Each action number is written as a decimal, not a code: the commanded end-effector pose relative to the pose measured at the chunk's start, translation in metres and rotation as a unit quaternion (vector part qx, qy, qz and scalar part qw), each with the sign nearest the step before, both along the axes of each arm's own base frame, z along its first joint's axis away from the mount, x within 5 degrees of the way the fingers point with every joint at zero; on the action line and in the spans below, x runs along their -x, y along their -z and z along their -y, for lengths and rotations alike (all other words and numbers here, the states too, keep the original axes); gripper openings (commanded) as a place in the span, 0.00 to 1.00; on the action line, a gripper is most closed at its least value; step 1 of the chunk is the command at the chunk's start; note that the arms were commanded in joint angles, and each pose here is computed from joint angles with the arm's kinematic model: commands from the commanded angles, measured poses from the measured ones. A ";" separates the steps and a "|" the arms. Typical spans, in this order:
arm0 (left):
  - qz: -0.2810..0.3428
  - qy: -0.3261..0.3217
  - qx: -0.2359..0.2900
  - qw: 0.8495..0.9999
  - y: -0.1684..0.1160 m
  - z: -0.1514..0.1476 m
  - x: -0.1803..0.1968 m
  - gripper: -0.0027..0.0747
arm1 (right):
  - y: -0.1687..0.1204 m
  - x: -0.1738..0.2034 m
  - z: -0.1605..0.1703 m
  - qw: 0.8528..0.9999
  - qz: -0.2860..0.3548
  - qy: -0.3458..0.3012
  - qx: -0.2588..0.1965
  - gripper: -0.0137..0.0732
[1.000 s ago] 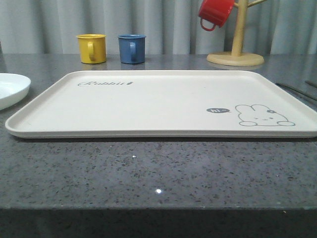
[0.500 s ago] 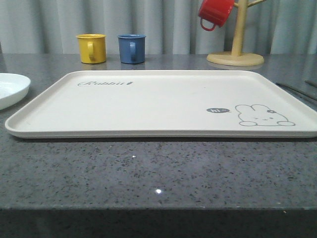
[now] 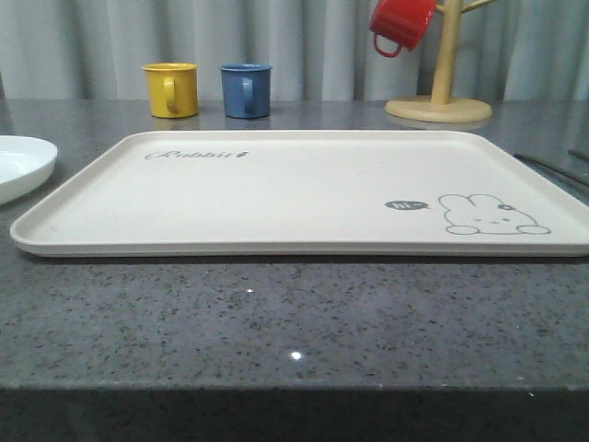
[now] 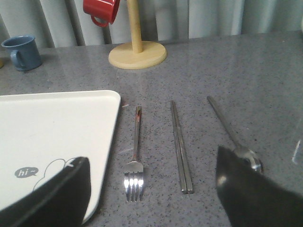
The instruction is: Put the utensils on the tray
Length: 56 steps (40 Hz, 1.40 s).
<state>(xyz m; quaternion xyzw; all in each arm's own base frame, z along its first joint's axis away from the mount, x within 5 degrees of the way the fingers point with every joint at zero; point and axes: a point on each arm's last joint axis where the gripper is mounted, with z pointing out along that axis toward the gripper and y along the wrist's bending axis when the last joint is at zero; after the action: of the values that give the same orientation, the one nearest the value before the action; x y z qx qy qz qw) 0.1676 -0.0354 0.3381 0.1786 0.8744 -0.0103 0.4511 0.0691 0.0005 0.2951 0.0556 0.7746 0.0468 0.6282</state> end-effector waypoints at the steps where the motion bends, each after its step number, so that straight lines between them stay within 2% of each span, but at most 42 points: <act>1: -0.037 0.035 -0.020 0.999 -0.017 0.014 -0.024 0.76 | -0.015 -0.002 0.001 0.999 0.042 0.003 0.003 0.82; 9: -0.189 0.041 -0.083 0.978 -0.009 0.023 -0.063 0.74 | -0.015 -0.002 0.001 0.999 0.042 0.003 0.003 0.82; 15: -0.279 0.049 -0.116 0.952 0.004 0.027 -0.084 0.74 | -0.015 -0.002 0.001 0.999 0.042 0.003 0.003 0.82; 24: -0.318 0.053 -0.128 0.938 0.034 0.033 -0.110 0.74 | -0.015 -0.002 0.001 0.999 0.042 0.003 0.003 0.82; 31: -0.325 0.054 -0.130 0.935 0.047 0.036 -0.120 0.70 | -0.015 -0.002 0.001 0.999 0.042 0.003 0.003 0.82; 35: -0.320 0.055 -0.129 0.937 0.050 0.037 -0.125 0.60 | -0.015 -0.002 0.001 0.999 0.042 0.003 0.003 0.82; 39: -0.321 0.055 -0.129 0.937 0.054 0.038 -0.127 0.44 | -0.015 -0.002 0.001 0.999 0.042 0.003 0.003 0.82; 49: -0.323 0.055 -0.129 0.936 0.056 0.038 -0.129 0.31 | -0.015 -0.002 0.001 0.999 0.042 0.003 0.003 0.82; 56: -0.323 0.055 -0.129 0.936 0.056 0.038 -0.129 0.06 | -0.015 -0.002 0.001 0.999 0.042 0.003 0.003 0.82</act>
<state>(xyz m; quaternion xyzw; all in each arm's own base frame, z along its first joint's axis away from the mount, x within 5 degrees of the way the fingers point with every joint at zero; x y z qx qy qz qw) 0.2976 -0.0710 0.2629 0.2662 0.9606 0.0198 0.0771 0.0691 0.0005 0.2949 0.0556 0.7753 0.0468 0.6274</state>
